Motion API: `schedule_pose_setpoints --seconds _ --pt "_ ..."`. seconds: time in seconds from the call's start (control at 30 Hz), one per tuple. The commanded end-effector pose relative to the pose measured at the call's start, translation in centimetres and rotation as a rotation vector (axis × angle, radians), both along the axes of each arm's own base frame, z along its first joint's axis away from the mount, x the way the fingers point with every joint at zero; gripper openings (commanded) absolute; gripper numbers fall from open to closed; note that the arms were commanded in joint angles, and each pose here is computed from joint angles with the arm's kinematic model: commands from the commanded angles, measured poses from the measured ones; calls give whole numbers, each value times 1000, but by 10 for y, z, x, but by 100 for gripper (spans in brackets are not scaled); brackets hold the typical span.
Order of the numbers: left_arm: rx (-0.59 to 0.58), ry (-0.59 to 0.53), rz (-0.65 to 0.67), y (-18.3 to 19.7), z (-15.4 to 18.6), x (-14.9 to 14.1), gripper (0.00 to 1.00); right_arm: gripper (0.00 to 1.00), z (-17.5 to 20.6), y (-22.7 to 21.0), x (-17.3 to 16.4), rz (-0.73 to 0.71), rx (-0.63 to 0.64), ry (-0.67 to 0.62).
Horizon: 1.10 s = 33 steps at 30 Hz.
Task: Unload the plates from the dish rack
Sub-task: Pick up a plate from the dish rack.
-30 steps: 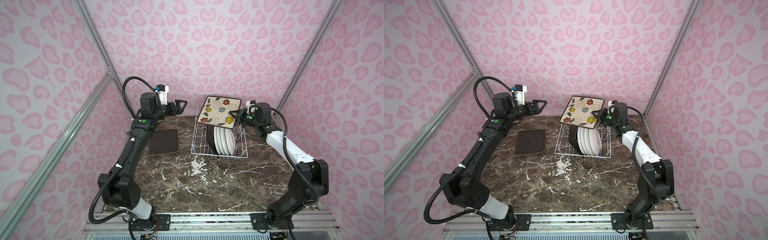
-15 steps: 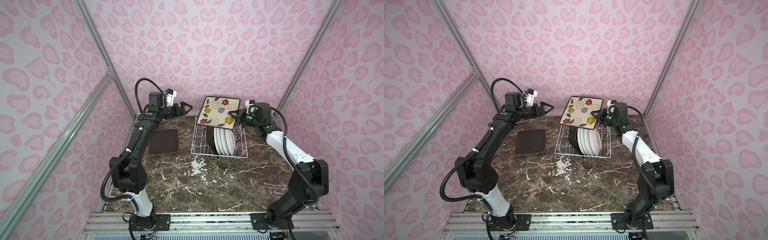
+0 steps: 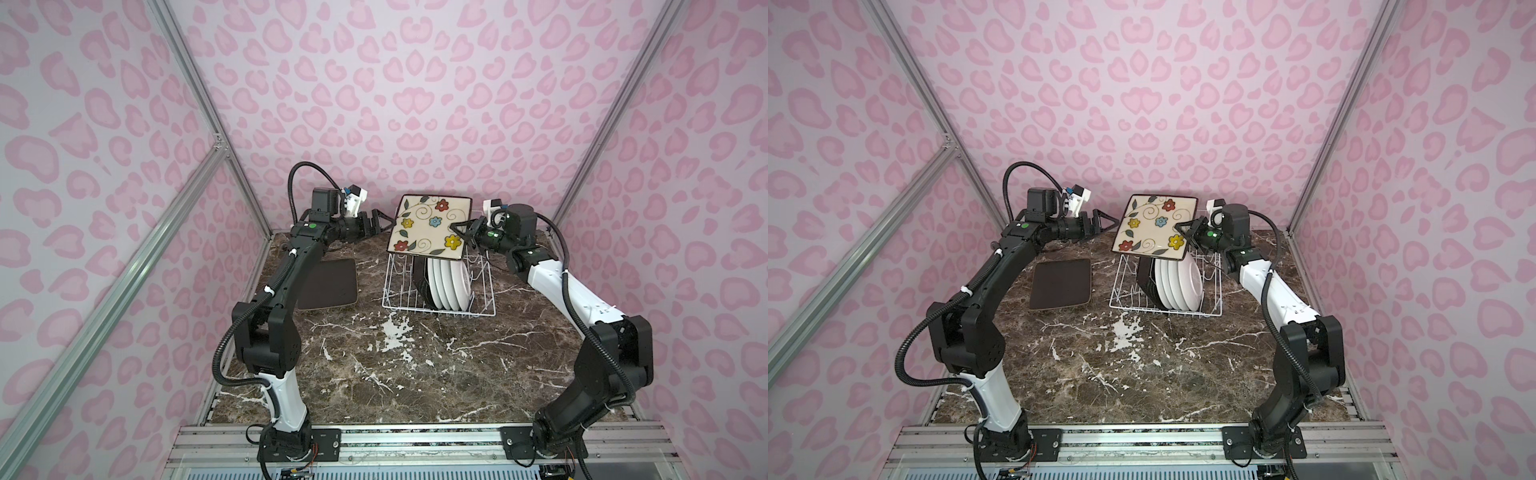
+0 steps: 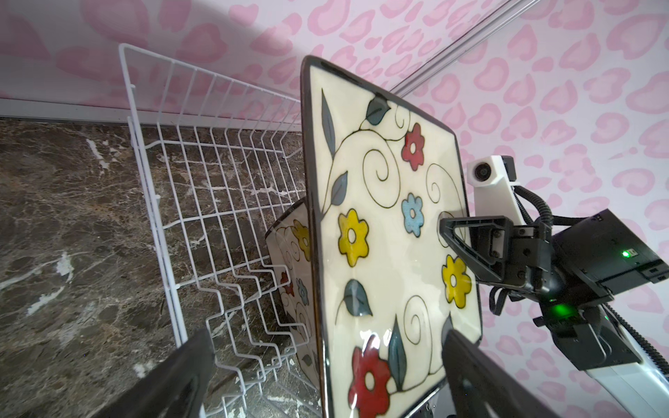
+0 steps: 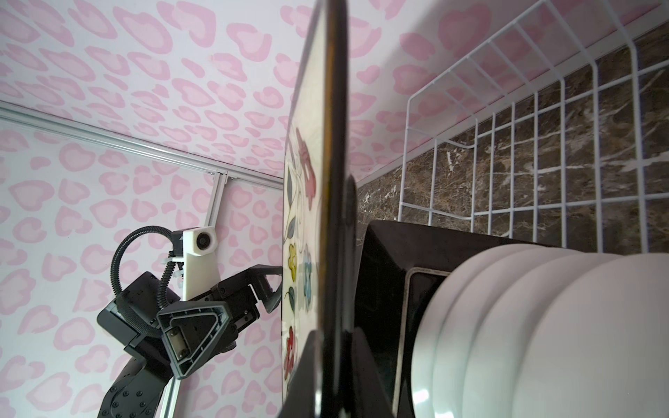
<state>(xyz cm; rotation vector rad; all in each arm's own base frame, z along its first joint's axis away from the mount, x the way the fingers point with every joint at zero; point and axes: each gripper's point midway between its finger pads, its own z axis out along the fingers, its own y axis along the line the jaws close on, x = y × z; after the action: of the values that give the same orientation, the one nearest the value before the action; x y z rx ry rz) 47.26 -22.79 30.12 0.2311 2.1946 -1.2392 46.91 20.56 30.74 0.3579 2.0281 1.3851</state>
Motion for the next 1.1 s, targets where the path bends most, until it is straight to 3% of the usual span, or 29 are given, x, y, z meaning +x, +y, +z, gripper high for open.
schedule_pose_setpoints --seconds 0.0,0.3,0.53,1.07 --pt "-13 6 -36 -9 1 -2 99 0 35 9 2 49 45 -141" --pt "-34 16 -98 -29 -1 -7 93 0 35 19 0 88 69 -145" --pt "-56 14 -142 -40 2 -10 80 0 34 20 -1 101 74 -148" --pt "-79 1 -214 -52 8 -21 64 0 32 28 -2 140 112 -153"
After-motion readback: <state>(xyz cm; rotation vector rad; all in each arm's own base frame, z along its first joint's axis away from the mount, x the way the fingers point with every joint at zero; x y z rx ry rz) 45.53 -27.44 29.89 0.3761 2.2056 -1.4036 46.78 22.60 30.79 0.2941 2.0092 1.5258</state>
